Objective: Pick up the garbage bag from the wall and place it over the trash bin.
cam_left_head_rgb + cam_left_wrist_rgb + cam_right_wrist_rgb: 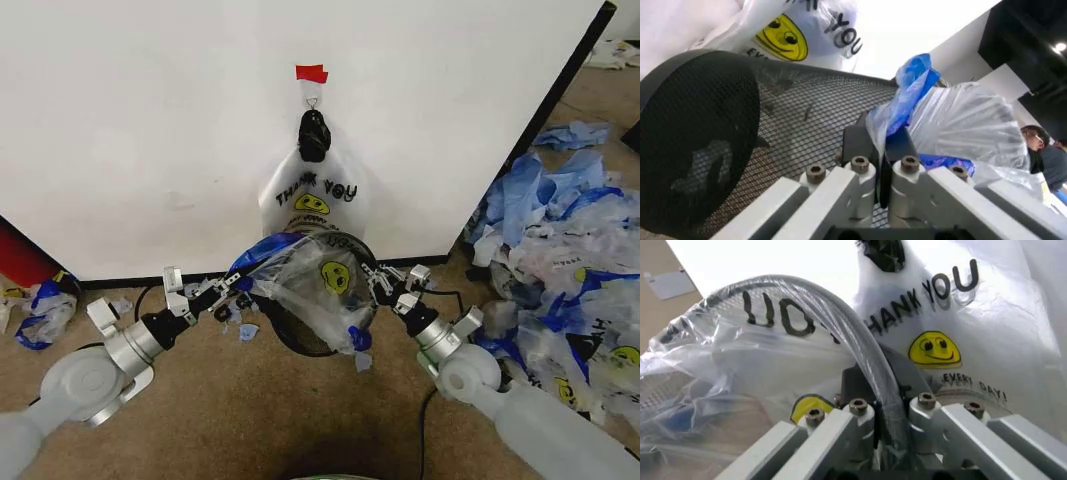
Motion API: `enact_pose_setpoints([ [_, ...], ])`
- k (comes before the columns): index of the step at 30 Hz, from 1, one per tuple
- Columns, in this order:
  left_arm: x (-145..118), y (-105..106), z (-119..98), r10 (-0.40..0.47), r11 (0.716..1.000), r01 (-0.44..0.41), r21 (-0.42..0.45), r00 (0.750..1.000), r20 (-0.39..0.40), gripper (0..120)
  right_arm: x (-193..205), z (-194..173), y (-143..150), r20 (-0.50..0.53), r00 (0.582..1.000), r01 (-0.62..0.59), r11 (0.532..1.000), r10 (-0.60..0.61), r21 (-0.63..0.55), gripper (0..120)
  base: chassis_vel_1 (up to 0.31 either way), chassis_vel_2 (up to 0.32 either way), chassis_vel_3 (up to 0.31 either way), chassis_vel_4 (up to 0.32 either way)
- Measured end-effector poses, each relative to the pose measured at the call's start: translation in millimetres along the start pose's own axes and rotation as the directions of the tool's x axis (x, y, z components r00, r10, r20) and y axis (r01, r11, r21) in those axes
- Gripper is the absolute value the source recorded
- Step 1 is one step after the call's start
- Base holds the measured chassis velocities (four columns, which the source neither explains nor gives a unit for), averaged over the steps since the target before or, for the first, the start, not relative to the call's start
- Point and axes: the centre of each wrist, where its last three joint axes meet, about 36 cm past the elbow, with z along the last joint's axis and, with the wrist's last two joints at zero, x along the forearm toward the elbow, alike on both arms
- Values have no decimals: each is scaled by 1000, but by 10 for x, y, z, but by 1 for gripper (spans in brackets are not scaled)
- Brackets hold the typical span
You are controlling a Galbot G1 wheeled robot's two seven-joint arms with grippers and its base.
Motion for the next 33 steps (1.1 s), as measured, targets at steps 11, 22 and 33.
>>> enact_pose_setpoints([
  [11,-3,88,82,-12,1000,12,1,1000,16,0,-15,-73,39,-3,1000,4,1000,-4,-30,1,0,0,0,0],
  [22,-3,205,147,-29,1000,30,-6,999,27,0,-41,-137,60,-5,1000,11,999,-11,-43,1,0,0,0,0],
  [33,-6,357,280,-56,998,56,-9,998,26,0,-47,-142,36,-6,1000,4,999,-4,-44,1,0,0,0,0],
])
